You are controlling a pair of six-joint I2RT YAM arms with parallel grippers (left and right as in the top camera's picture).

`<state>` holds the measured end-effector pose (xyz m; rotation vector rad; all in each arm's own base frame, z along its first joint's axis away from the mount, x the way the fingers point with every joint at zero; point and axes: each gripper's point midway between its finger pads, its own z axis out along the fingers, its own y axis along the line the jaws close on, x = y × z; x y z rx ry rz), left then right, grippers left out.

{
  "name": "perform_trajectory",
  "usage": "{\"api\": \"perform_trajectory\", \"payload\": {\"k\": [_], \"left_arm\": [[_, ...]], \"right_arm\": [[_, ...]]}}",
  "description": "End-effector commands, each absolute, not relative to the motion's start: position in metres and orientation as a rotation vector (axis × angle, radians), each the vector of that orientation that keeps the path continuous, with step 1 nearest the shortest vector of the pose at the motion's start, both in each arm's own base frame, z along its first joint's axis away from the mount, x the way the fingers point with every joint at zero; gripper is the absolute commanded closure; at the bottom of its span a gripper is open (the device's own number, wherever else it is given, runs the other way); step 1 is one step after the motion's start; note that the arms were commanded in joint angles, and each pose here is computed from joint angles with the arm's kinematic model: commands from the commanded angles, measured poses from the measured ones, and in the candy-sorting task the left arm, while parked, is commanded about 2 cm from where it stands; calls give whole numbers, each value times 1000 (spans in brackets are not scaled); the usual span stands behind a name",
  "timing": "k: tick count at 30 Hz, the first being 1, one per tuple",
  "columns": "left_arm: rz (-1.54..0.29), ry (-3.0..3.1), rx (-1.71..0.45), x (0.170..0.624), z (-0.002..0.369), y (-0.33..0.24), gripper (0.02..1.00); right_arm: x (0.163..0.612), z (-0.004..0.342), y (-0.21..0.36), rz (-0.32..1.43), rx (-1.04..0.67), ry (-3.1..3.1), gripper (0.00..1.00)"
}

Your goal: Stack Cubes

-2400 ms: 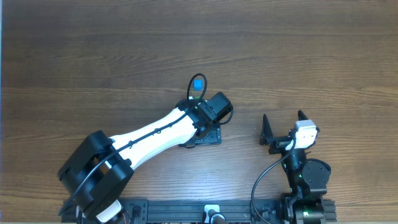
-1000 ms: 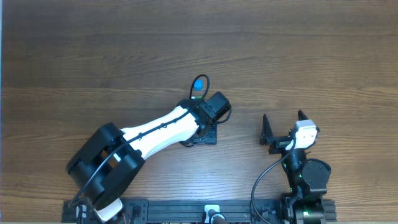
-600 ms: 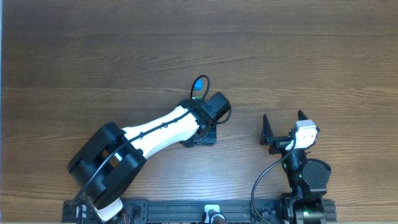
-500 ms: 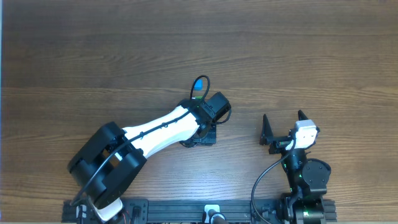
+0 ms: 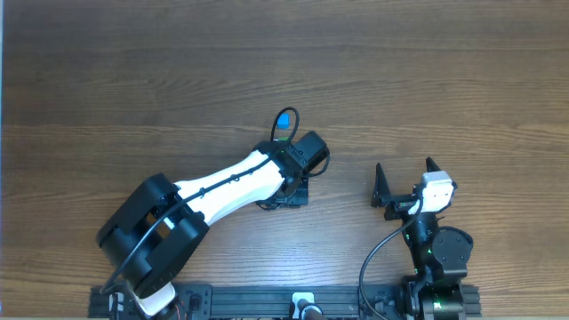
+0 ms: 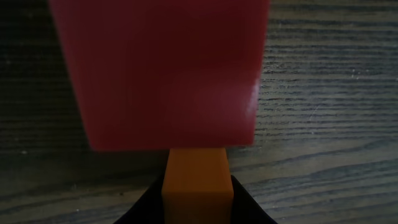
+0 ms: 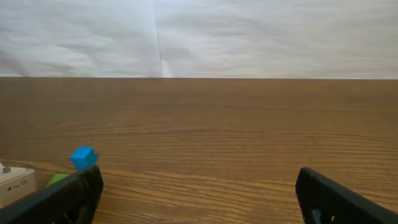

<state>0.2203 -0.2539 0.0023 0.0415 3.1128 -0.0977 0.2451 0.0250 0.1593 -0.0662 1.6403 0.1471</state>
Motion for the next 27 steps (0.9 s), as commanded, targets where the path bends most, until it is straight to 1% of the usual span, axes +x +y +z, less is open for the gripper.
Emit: {"api": "perform_trajectory", "payload": {"k": [1, 6, 11, 14, 18, 24, 27], "left_arm": [[-72, 3134, 25, 217, -4, -248, 847], [-112, 3107, 25, 220, 7, -251, 869], [-173, 3040, 18, 229, 32, -256, 882], [-152, 3020, -12, 234, 50, -254, 906], [-120, 3005, -16, 241, 71, -255, 912], [-160, 2969, -66, 260, 100, -257, 917], [-179, 2956, -70, 271, 106, -253, 921]], "right_arm": [[245, 157, 24, 138, -64, 1644, 9], [245, 157, 24, 139, -64, 1644, 7], [245, 157, 24, 138, -64, 1644, 9], [245, 157, 24, 138, -64, 1644, 9], [245, 157, 24, 138, -64, 1644, 7], [245, 157, 24, 138, -64, 1644, 7], [245, 157, 24, 138, -64, 1644, 9]]}}
